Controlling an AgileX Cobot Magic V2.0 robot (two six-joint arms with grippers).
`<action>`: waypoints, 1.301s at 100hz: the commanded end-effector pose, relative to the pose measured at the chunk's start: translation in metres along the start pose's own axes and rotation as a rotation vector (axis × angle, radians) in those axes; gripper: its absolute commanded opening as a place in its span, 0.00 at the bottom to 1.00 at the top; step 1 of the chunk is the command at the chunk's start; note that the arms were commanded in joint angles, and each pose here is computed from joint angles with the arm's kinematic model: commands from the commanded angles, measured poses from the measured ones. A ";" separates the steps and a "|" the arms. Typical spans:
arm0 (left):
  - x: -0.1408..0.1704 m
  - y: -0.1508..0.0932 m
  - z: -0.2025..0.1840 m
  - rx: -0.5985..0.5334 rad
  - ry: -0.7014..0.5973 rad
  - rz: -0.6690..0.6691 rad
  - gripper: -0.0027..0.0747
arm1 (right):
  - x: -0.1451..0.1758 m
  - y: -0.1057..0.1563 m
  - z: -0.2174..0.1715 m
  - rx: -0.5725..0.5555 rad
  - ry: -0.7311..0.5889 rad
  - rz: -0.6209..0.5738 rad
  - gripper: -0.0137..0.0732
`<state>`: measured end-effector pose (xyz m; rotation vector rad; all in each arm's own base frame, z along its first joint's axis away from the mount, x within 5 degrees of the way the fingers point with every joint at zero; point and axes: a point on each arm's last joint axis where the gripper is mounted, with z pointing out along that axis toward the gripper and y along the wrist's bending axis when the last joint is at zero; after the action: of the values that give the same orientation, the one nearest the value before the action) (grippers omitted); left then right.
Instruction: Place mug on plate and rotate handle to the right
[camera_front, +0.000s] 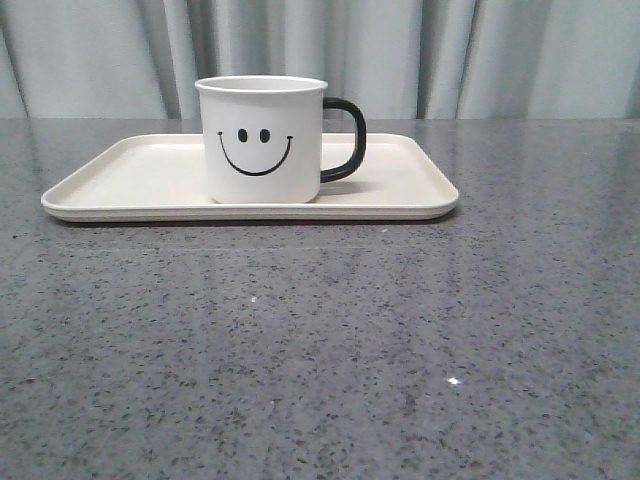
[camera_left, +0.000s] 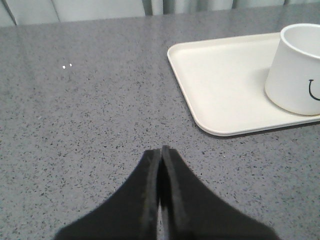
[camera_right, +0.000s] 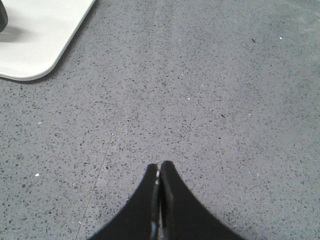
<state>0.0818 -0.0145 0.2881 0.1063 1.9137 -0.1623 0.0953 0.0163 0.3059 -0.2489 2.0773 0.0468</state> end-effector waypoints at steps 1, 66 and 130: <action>-0.002 0.001 -0.006 0.002 -0.164 0.008 0.01 | -0.014 -0.002 -0.005 0.016 -0.101 -0.009 0.08; 0.078 0.011 -0.007 -0.084 -0.347 -0.008 0.01 | -0.014 -0.002 -0.005 0.016 -0.100 -0.009 0.08; 0.084 0.011 -0.001 -0.079 -0.425 0.004 0.01 | -0.014 -0.002 -0.005 0.016 -0.100 -0.009 0.08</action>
<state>0.0559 -0.0040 0.2026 0.0191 1.6007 -0.0945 0.0954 0.0163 0.3053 -0.2478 2.0792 0.0475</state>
